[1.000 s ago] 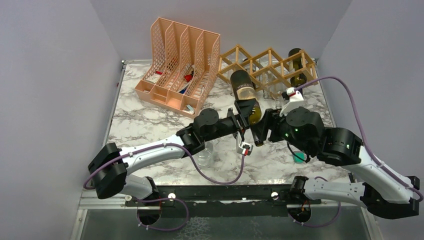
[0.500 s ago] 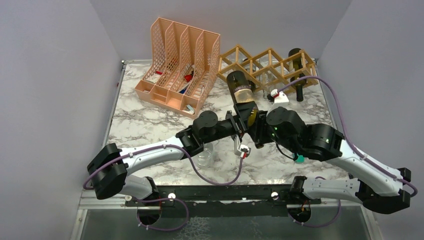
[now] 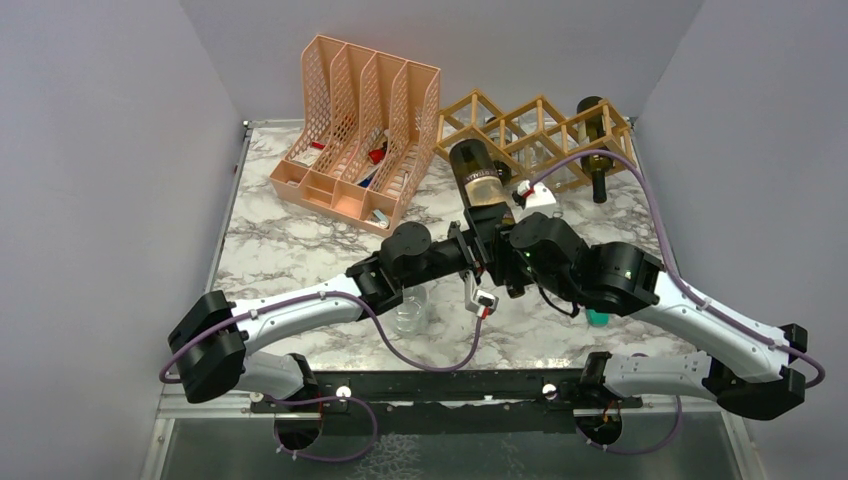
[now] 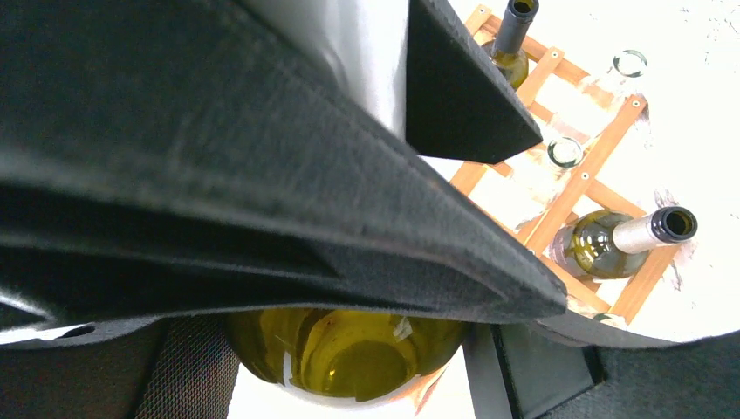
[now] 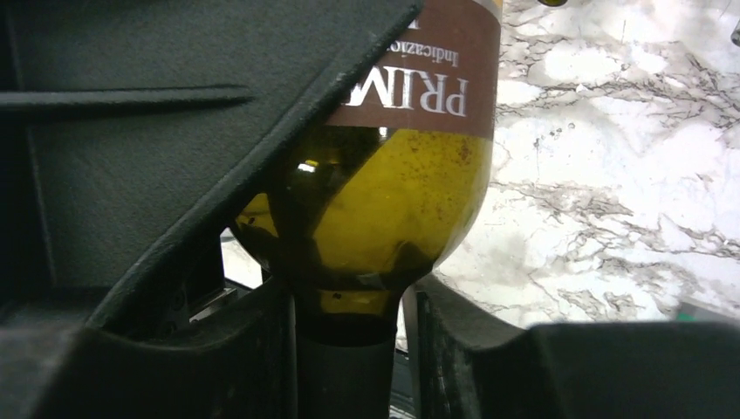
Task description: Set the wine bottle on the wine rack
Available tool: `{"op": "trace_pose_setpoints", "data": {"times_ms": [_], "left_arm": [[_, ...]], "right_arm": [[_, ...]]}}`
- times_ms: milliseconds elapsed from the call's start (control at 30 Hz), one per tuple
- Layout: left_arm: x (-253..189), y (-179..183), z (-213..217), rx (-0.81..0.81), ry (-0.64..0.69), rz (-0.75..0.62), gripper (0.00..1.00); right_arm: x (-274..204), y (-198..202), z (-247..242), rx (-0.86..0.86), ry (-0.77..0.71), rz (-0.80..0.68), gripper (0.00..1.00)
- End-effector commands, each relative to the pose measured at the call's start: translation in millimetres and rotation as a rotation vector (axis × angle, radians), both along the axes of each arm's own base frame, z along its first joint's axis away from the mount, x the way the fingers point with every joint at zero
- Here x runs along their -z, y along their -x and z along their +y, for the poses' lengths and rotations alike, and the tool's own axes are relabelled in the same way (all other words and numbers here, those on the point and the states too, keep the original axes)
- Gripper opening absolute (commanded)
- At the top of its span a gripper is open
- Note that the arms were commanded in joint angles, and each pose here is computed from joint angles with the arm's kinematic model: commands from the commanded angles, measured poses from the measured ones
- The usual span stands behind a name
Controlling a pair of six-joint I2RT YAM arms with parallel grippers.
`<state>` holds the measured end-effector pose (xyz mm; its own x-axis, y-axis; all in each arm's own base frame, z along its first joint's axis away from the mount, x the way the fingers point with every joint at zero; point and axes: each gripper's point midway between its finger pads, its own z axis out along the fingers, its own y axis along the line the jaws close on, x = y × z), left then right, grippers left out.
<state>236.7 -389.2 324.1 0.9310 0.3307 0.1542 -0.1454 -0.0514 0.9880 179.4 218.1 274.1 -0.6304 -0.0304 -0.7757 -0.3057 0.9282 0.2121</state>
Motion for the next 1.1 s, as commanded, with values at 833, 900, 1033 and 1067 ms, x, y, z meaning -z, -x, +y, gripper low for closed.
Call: {"op": "trace_pose_setpoints", "data": {"times_ms": [833,900,1033,1067], "left_arm": [[-58,2,13,-0.026,0.175,-0.018,0.99],[-57,1,12,-0.032,0.17,-0.017,0.99],[-57,0,12,-0.035,0.167,-0.012,0.99],[-57,0,13,-0.036,0.168,-0.009,0.99]], "right_arm": [[-44,-24,-32,0.143,-0.024,-0.199,0.01],[-49,-25,-34,0.153,-0.03,-0.212,0.01],[-56,-30,-36,0.177,-0.025,-0.234,0.01],[-57,-31,-36,0.182,-0.021,-0.242,0.01]]}}
